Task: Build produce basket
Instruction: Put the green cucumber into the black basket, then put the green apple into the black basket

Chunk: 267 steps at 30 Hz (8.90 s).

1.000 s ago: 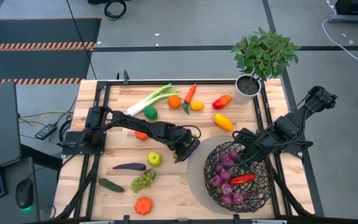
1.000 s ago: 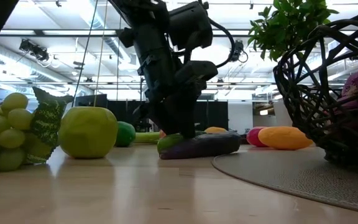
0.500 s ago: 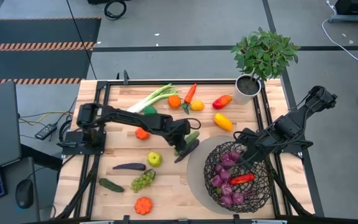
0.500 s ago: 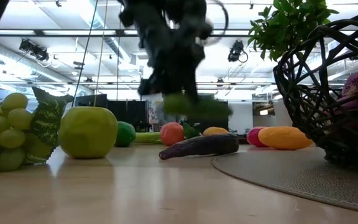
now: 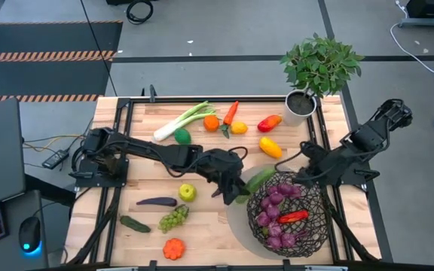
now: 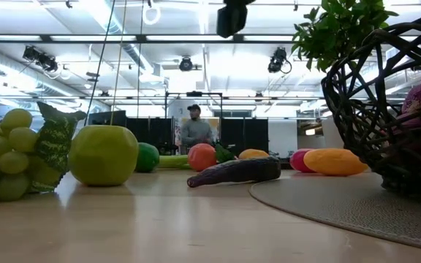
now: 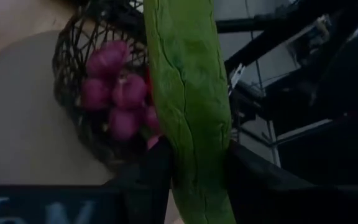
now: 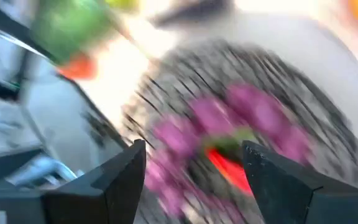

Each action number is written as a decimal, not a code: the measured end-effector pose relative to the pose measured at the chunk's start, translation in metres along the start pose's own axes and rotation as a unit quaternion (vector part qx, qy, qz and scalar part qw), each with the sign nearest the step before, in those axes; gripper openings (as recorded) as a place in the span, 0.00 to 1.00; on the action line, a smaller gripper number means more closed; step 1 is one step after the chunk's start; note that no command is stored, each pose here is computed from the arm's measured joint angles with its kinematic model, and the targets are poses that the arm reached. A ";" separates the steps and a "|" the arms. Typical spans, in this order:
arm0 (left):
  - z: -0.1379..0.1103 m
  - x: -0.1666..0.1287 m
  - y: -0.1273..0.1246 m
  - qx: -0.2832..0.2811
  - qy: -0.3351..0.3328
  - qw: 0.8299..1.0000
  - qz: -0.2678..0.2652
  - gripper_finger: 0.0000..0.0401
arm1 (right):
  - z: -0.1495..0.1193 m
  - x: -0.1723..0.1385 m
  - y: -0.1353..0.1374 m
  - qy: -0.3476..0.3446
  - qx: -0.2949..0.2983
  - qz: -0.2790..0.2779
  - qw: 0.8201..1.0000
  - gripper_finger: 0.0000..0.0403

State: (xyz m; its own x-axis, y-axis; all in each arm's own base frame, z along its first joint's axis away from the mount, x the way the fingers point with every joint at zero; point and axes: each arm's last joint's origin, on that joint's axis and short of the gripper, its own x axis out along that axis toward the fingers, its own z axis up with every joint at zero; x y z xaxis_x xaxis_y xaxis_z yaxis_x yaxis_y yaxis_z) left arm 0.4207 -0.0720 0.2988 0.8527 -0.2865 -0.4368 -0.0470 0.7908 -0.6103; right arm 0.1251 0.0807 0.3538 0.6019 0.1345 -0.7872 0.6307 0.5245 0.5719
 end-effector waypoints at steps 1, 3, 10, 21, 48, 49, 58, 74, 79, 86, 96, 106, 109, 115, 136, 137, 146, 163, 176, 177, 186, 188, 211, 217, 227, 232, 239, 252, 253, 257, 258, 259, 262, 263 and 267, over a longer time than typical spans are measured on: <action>-0.001 0.003 0.000 -0.001 -0.007 1.000 -0.001 0.32 | 0.002 0.000 0.005 -0.024 -0.014 0.024 0.999 0.66; -0.002 0.006 0.002 -0.010 -0.005 1.000 0.003 0.32 | 0.004 0.000 0.016 -0.061 -0.055 0.070 0.994 0.66; -0.002 0.016 0.005 -0.007 -0.022 1.000 -0.008 0.32 | 0.007 0.010 0.026 -0.077 -0.118 0.065 0.988 0.66; 0.003 0.016 0.004 -0.018 -0.048 0.999 -0.013 0.32 | 0.019 0.019 0.033 -0.147 -0.073 0.060 0.985 0.70; 0.018 0.013 0.009 -0.060 -0.102 0.992 -0.031 0.39 | 0.026 0.046 0.046 -0.132 -0.047 0.044 0.989 0.52; 0.018 0.013 0.012 -0.063 -0.097 0.993 -0.025 0.42 | 0.025 0.046 0.044 -0.121 -0.054 0.034 0.991 0.47; 0.029 -0.010 0.032 -0.075 -0.037 0.996 0.018 0.60 | 0.012 0.048 0.030 0.010 -0.066 -0.012 0.998 0.42; 0.019 -0.053 0.049 -0.028 0.098 0.988 0.115 0.57 | -0.018 0.041 0.022 0.146 -0.029 -0.056 0.987 0.67; 0.001 -0.055 0.045 -0.024 0.166 0.976 0.141 0.57 | -0.017 0.044 0.021 0.131 -0.030 -0.067 0.989 0.80; -0.035 -0.068 0.031 -0.018 0.299 0.935 0.191 0.57 | -0.013 0.045 0.022 0.064 -0.035 -0.071 0.995 0.91; -0.064 -0.080 0.018 0.012 0.336 0.886 0.319 0.57 | -0.006 0.060 0.028 -0.008 -0.069 -0.086 0.994 0.94; -0.072 -0.078 0.008 -0.044 0.306 0.886 0.345 0.68 | -0.009 0.079 0.039 0.003 -0.120 -0.078 0.990 0.94; -0.071 -0.077 0.007 -0.052 0.291 0.890 0.348 0.76 | -0.009 0.079 0.039 0.010 -0.130 -0.080 0.988 0.94; -0.074 -0.070 0.015 -0.068 0.286 0.884 0.364 0.92 | -0.010 0.079 0.039 0.016 -0.139 -0.077 0.987 0.94; -0.111 -0.040 0.048 -0.133 0.331 0.859 0.367 1.00 | -0.012 0.078 0.037 0.038 -0.156 -0.083 0.984 0.94; -0.112 -0.038 0.050 -0.131 0.333 0.859 0.366 1.00 | -0.012 0.078 0.037 0.038 -0.155 -0.083 0.984 0.94; -0.127 -0.017 0.065 -0.113 0.364 0.841 0.383 1.00 | -0.012 0.078 0.036 0.044 -0.141 -0.087 0.985 0.94; -0.120 -0.008 0.061 -0.085 0.365 0.859 0.349 0.84 | -0.010 0.076 0.031 0.096 -0.133 -0.100 0.981 0.94; -0.032 -0.010 0.016 -0.034 0.244 0.941 0.230 0.84 | -0.008 0.055 0.019 0.131 -0.080 -0.101 0.983 0.93; -0.020 -0.010 0.008 -0.020 0.218 0.954 0.207 0.84 | -0.007 0.051 0.018 0.126 -0.073 -0.094 0.985 0.93; 0.050 -0.021 -0.050 0.105 -0.015 0.993 0.047 0.85 | 0.003 0.028 0.027 0.025 -0.025 0.029 0.999 0.93; 0.053 -0.022 -0.051 0.134 -0.026 0.989 0.054 0.85 | 0.006 0.020 0.027 0.005 -0.006 0.059 0.998 0.93; 0.044 0.022 -0.036 0.219 -0.063 0.969 0.099 0.86 | 0.018 0.024 0.044 -0.038 0.051 0.127 0.990 0.93; 0.043 0.023 -0.037 0.219 -0.065 0.968 0.100 0.86 | 0.022 0.028 0.042 -0.055 0.066 0.103 0.991 0.93; 0.044 0.023 -0.037 0.217 -0.074 0.968 0.099 0.86 | 0.032 0.033 0.039 -0.074 0.082 0.083 0.990 0.93; 0.044 0.023 -0.038 0.217 -0.073 0.969 0.095 0.86 | 0.032 0.034 0.038 -0.070 0.094 0.077 0.990 0.93; 0.044 0.023 -0.037 0.211 -0.071 0.970 0.098 0.86 | 0.036 0.037 0.036 -0.080 0.103 0.061 0.990 0.93; 0.044 0.021 -0.033 0.158 -0.057 0.981 0.094 0.87 | 0.035 0.038 0.035 -0.068 0.101 0.051 0.991 0.78; 0.045 0.018 -0.032 0.157 -0.049 0.982 0.095 0.88 | 0.035 0.038 0.035 -0.066 0.097 0.052 0.992 0.78; 0.050 -0.005 -0.034 0.154 -0.016 0.983 0.099 0.88 | 0.032 0.041 0.026 -0.049 0.085 0.007 0.995 0.77; 0.052 -0.011 -0.034 0.155 -0.013 0.983 0.102 0.88 | 0.032 0.041 0.027 -0.044 0.090 0.012 0.995 0.77; 0.053 -0.015 -0.034 0.156 -0.007 0.982 0.103 0.88 | 0.032 0.040 0.026 -0.042 0.094 0.009 0.995 0.77; 0.053 -0.022 -0.025 0.169 0.017 0.976 0.133 0.88 | 0.027 0.040 0.017 -0.008 0.091 -0.034 0.995 0.77; 0.054 -0.024 -0.023 0.172 0.019 0.975 0.140 0.88 | 0.026 0.040 0.017 0.001 0.090 -0.035 0.995 0.77; 0.061 -0.045 -0.024 0.175 0.021 0.972 0.152 0.88 | 0.019 0.038 0.015 0.063 0.083 -0.043 0.994 0.78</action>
State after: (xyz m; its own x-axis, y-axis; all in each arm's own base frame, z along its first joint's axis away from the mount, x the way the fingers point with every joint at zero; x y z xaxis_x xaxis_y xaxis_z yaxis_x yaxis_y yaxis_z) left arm 0.4151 -0.0447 0.3735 0.8043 -0.0268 -0.5936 -0.1072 0.9761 -0.1892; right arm 0.1668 0.0775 0.3370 0.4833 0.2055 -0.8510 0.7553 0.3937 0.5240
